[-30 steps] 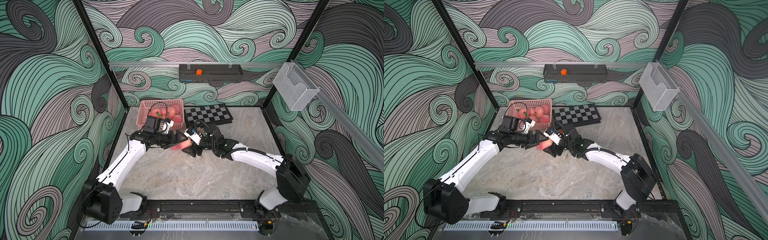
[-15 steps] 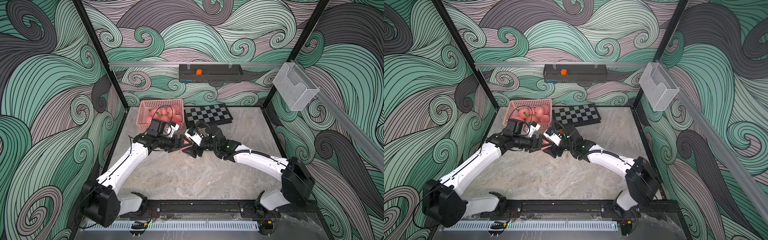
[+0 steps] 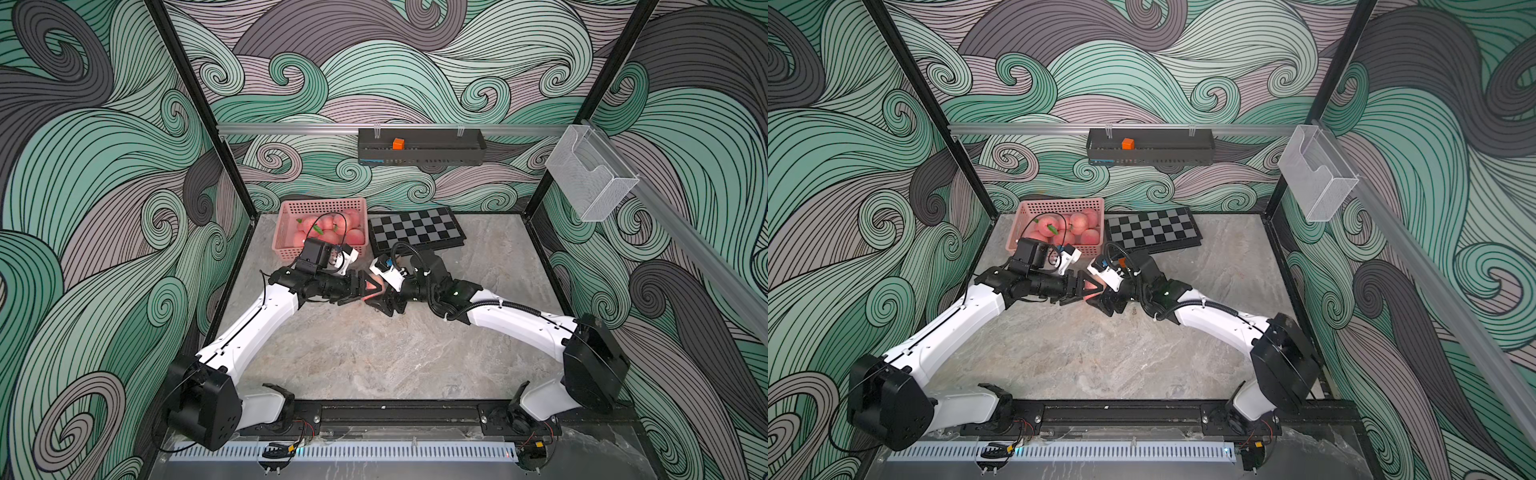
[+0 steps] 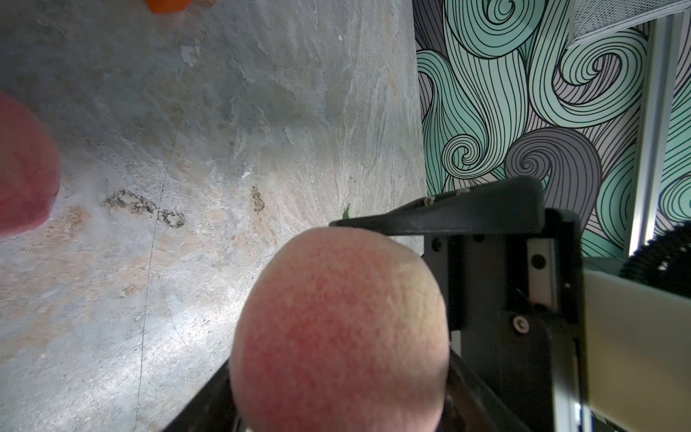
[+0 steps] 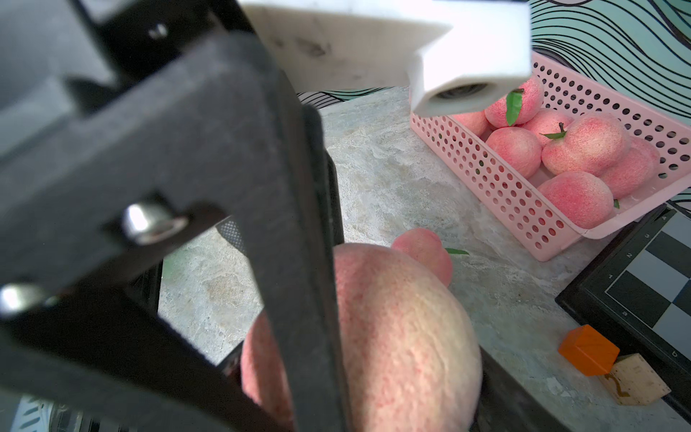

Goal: Put the peaches into the basket
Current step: Place the peach in the basket.

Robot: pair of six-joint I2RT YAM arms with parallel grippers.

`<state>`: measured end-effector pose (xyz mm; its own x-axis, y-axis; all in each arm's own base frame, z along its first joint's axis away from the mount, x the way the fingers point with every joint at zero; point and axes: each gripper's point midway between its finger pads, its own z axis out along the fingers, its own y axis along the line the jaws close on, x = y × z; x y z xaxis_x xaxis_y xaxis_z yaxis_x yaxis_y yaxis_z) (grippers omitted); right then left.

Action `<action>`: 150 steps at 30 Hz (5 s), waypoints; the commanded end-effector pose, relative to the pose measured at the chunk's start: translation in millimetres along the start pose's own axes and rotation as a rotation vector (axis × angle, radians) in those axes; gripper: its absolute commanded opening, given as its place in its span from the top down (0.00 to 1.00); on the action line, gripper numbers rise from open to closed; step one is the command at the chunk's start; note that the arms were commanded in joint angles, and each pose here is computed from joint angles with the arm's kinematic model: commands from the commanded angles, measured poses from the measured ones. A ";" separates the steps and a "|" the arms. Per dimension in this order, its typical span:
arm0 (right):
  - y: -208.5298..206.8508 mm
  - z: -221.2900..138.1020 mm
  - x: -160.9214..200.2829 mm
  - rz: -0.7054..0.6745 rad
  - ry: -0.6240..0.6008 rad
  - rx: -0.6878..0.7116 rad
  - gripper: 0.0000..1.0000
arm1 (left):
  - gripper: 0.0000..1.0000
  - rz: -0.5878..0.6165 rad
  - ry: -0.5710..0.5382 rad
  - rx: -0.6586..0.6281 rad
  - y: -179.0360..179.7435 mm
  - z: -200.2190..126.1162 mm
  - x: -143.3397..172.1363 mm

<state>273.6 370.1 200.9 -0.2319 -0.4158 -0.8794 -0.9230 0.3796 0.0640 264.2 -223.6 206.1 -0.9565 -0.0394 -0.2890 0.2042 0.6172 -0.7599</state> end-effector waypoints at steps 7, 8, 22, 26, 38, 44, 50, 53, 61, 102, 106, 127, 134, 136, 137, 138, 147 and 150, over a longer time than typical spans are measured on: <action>-4.4 -9.5 -15.1 -0.024 -0.029 0.038 0.04 | 0.37 0.053 -0.024 -0.077 -0.7 -2.0 -18.0; -6.3 -10.1 -14.9 -0.020 -0.029 0.044 0.02 | 0.37 0.055 -0.019 -0.090 0.1 -2.2 -20.7; -34.1 -18.5 -20.1 0.007 -0.014 0.111 0.01 | 0.38 0.018 -0.223 -0.374 51.6 -33.2 -116.5; -38.6 -14.4 -22.0 0.006 -0.012 0.107 0.01 | 0.38 -0.003 -0.320 -0.464 76.9 -54.9 -149.8; -47.8 -5.5 -19.6 -0.002 0.004 0.084 0.01 | 0.38 -0.012 -0.449 -0.794 149.6 -112.5 -216.7; -53.5 -8.8 -16.9 0.005 0.005 0.086 0.01 | 0.38 -0.018 -0.497 -0.905 178.4 -131.4 -244.3; -55.8 -11.6 -17.6 0.010 -0.001 0.087 0.01 | 0.38 -0.019 -0.541 -0.955 200.9 -143.5 -268.2; -56.6 -12.6 -16.5 0.010 0.003 0.089 0.01 | 0.38 -0.009 -0.567 -0.957 208.7 -148.6 -284.2; -61.1 -12.7 -10.6 0.005 0.025 0.103 0.01 | 0.38 -0.001 -0.605 -0.960 237.9 -145.8 -319.2; -75.6 14.9 16.9 0.038 0.090 0.074 0.01 | 0.31 -0.030 -0.704 -0.932 333.9 -109.8 -372.9; -75.7 13.7 16.9 0.039 0.090 0.076 0.01 | 0.25 -0.033 -0.705 -0.919 333.2 -108.8 -372.9; -69.3 6.8 6.3 0.036 0.060 0.070 0.01 | 0.01 0.026 -0.757 -0.874 259.4 -154.0 -354.0; -60.4 13.5 -1.3 0.035 0.060 0.071 0.01 | 0.01 -0.005 -0.756 -0.831 222.4 -170.2 -301.7; -58.7 16.8 -3.7 0.057 0.053 0.062 0.01 | 0.01 -0.047 -0.740 -0.807 213.9 -170.0 -280.8; -57.7 18.8 -4.6 0.066 0.049 0.056 0.01 | 0.02 -0.061 -0.732 -0.796 208.3 -171.2 -271.6; -56.1 20.6 -6.6 0.075 0.043 0.048 0.01 | 0.02 -0.070 -0.715 -0.784 201.5 -170.5 -260.9; -45.6 44.8 -8.6 0.118 0.035 -0.002 0.01 | 0.02 -0.157 -0.557 -0.650 156.7 -156.5 -166.4; -47.3 55.1 -2.2 0.134 0.055 0.005 0.01 | 0.02 -0.194 -0.459 -0.623 152.7 -139.6 -128.8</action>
<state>332.5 389.4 174.9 -0.3634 -0.4160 -0.8336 -0.8796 0.4481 0.1598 423.6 8.4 225.3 -0.6684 -0.4182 -0.6151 -0.2444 0.9046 -0.3494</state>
